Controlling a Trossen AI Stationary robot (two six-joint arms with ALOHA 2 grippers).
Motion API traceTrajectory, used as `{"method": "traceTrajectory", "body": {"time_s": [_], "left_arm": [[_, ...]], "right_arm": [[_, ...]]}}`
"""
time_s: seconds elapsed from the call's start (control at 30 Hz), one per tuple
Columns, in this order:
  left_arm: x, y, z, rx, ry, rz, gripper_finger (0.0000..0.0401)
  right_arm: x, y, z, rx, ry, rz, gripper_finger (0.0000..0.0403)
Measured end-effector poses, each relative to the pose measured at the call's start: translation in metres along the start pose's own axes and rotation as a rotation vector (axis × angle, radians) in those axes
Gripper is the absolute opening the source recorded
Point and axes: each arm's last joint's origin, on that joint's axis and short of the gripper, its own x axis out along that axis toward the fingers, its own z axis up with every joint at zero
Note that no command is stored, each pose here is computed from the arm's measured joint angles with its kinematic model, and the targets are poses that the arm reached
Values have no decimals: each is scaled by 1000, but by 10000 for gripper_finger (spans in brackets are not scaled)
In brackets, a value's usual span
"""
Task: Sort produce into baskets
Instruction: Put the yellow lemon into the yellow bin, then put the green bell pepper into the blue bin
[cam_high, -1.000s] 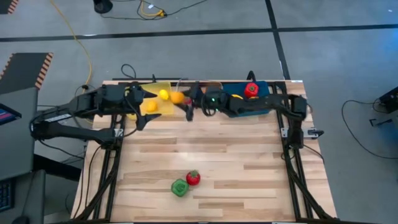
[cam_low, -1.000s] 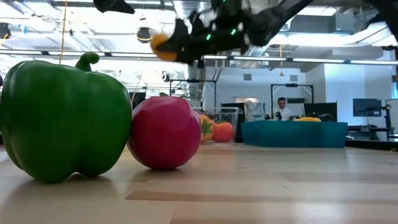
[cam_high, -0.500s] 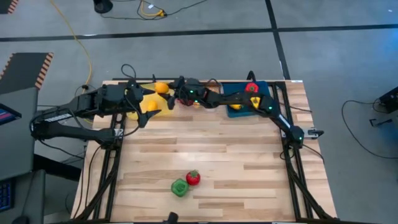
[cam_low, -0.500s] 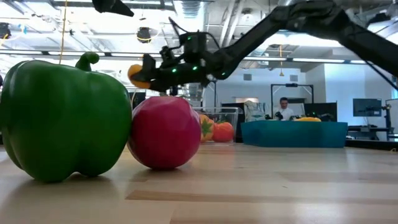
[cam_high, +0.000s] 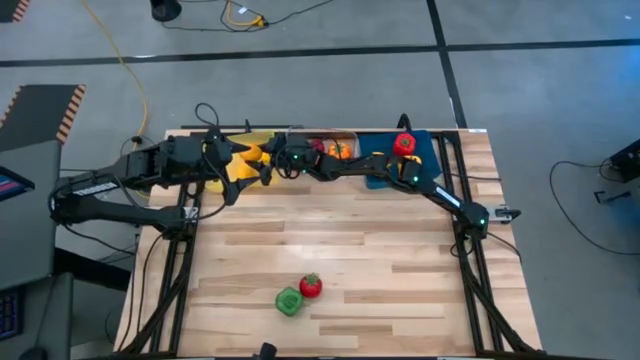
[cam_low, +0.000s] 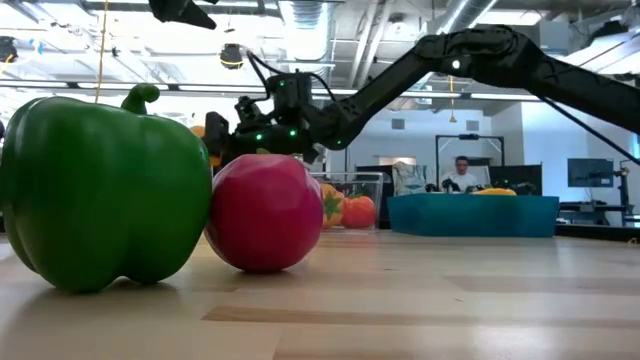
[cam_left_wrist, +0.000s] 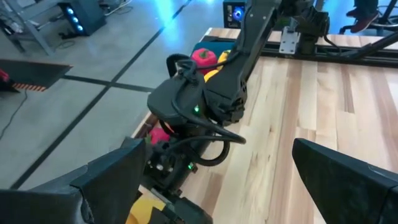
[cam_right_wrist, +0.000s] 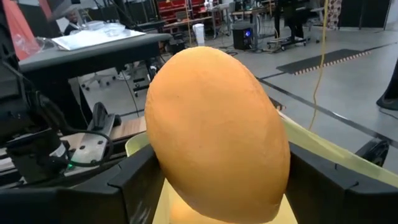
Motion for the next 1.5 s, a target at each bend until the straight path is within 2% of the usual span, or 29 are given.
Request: {"method": "traceTrajectory", "body": {"time_s": [0.27,0.57,0.8,0.93,1.07,1.3,1.5], "left_arm": [[0,0,0,1,5,-1,391],[1,0,0,1,6,-11,391],[1,-1,0,-6,6,-36,391],[1,-2,0,-12,7,-70,391],[0,-5,-1,-36,9,-145,391],[8,-23,-4,-58,78,-240,391],[25,-56,-10,-62,199,-352,391]], "right_arm": [[0,0,1,1,0,-1,321],[0,-1,-1,-1,15,-3,394],[-2,1,8,-2,37,-6,392],[-12,6,39,-14,102,-15,396],[-33,13,83,-175,198,-16,396],[-94,31,174,-341,283,-3,393],[-152,36,225,-344,368,-43,393]]}}
